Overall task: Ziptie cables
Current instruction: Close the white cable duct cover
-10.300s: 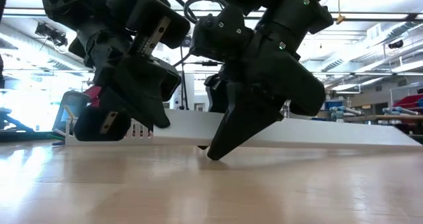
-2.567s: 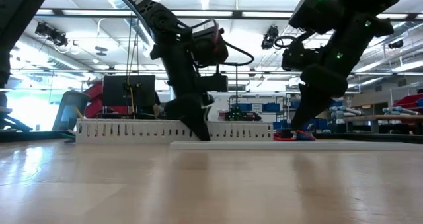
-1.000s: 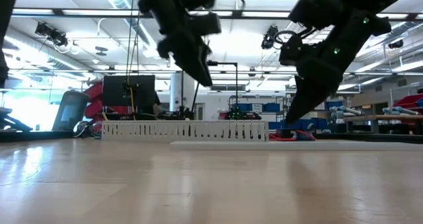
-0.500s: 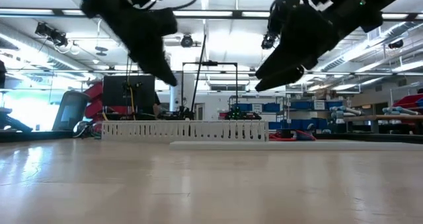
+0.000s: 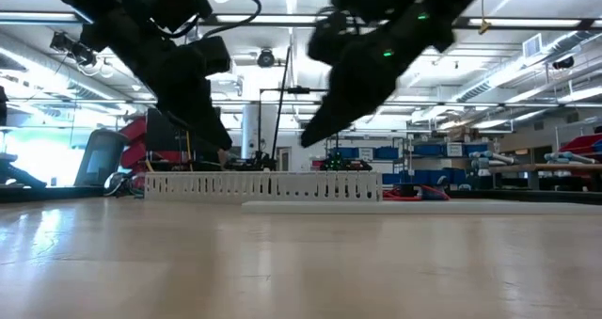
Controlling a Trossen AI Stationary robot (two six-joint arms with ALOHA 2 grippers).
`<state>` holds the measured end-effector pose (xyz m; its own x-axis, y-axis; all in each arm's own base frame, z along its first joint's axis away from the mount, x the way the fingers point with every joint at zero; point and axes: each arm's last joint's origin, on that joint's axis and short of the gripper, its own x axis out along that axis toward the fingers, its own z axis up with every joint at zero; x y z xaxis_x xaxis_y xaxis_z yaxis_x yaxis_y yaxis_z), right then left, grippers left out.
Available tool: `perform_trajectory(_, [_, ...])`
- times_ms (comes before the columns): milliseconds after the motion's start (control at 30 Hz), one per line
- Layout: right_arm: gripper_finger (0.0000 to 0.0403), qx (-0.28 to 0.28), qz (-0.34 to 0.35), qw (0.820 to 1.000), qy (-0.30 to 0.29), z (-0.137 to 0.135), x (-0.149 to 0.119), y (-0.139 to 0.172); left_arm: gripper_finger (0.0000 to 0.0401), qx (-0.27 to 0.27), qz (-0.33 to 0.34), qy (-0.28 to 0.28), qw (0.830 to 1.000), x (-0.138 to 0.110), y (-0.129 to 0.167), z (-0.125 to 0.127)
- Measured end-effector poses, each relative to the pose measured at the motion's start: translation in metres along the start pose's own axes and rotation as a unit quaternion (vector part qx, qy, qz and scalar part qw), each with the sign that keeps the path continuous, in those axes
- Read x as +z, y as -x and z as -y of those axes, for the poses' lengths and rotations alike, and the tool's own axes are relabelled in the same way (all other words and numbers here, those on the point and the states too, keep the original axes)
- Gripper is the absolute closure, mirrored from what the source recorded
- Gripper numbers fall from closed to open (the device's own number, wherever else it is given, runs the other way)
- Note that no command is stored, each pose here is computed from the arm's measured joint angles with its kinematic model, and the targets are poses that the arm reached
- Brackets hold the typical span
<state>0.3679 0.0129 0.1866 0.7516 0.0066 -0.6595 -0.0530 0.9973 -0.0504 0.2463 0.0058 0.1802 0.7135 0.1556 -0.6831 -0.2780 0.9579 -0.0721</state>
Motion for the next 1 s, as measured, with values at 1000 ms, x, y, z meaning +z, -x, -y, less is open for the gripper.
perform_trajectory(1000, [0.0151, 0.035, -0.137, 0.990, -0.031, 0.013, -0.023, -0.073, 0.0259, -0.010, 0.063, 0.045, 0.997, -0.034, -0.009, -0.003])
